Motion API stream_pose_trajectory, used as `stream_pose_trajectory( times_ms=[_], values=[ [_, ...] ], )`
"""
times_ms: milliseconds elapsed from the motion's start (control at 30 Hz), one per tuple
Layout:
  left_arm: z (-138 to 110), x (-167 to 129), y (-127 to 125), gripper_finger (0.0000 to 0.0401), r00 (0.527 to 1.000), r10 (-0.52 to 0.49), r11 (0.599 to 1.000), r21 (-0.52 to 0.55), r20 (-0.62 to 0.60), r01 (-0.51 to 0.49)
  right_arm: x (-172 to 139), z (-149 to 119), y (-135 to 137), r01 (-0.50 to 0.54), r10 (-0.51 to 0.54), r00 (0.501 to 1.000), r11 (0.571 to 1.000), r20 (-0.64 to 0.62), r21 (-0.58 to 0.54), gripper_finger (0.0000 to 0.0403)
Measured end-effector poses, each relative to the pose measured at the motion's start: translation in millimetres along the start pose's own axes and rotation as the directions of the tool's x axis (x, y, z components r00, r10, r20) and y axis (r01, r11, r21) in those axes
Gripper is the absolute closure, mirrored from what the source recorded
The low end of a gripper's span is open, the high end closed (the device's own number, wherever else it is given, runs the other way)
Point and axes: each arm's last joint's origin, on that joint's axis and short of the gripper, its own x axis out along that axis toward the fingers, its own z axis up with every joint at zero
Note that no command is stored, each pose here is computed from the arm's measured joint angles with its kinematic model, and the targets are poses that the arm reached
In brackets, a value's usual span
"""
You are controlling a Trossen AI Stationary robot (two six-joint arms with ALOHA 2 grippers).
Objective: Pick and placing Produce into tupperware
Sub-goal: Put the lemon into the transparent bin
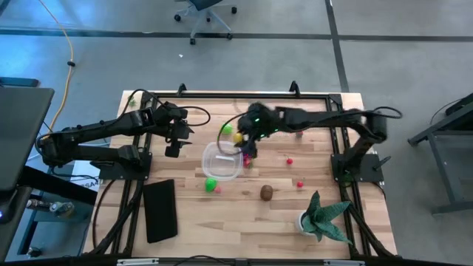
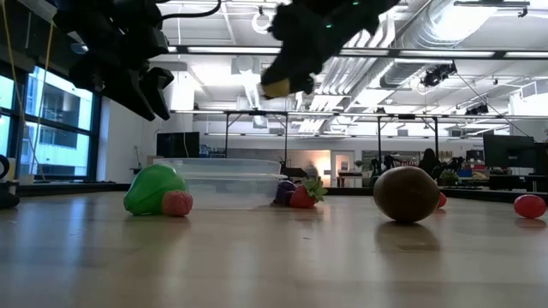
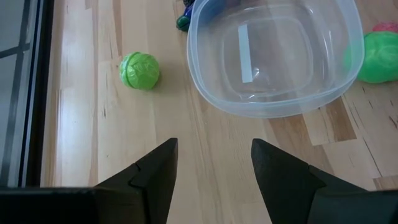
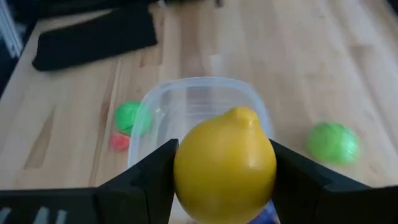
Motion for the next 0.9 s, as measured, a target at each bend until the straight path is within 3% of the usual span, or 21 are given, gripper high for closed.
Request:
stream_pose_trajectory(
  times_ms=[233,467,600,900],
  values=[
    [0.0,0.0,0.0,0.0208,1.000,0.000,1.000,0.000,0.000,0.000,66.1,-6.1,15.1,-0.059,0.047,0.987,0.995,-0.152,-0.076,0.0202],
    [0.1,0.0,0.0,0.0208,1.000,0.000,1.000,0.000,0.000,0.000,115.8,-26.8,9.6,-0.054,0.021,0.947,0.994,-0.321,-0.097,0.0202],
    [0.0,0.0,0.0,0.0208,1.000,0.000,1.000,0.000,0.000,0.000,127.0,-35.9,6.7,-0.042,-0.004,0.913,0.994,-0.408,-0.104,0.0202],
    [0.0,0.0,0.0,0.0208,1.000,0.000,1.000,0.000,0.000,0.000,126.2,-43.4,7.8,-0.029,-0.026,0.878,0.994,-0.477,-0.108,0.0202]
  ],
)
